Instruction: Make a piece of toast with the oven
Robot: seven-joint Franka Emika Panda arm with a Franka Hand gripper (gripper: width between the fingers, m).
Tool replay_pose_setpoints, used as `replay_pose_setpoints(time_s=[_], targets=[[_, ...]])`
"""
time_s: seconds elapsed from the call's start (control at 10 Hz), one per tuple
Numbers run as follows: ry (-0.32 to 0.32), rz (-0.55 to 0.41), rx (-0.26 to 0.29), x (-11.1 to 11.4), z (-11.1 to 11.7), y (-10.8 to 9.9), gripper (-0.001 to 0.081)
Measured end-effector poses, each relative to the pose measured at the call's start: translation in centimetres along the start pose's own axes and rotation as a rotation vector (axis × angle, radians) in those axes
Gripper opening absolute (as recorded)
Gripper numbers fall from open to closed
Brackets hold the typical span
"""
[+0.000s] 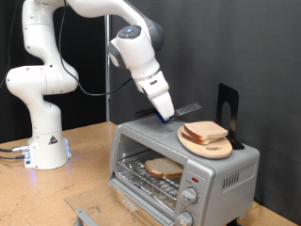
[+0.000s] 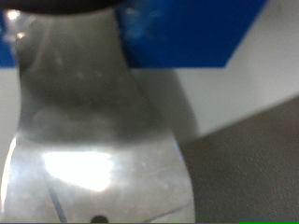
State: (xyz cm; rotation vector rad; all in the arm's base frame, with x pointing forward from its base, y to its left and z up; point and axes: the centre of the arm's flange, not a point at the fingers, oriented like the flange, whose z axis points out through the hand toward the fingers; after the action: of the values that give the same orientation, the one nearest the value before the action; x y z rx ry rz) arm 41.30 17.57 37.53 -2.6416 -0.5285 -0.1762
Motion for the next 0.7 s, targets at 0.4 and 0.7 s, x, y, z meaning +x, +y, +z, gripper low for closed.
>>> replay_pose_setpoints(time_s=[0.4,0.7], targets=[[-0.006,0.0,-0.035,-0.1,-0.5,1.0,0.0393],[-0.009,0.003,-0.046,-0.3,-0.6,1.5,0.0643]])
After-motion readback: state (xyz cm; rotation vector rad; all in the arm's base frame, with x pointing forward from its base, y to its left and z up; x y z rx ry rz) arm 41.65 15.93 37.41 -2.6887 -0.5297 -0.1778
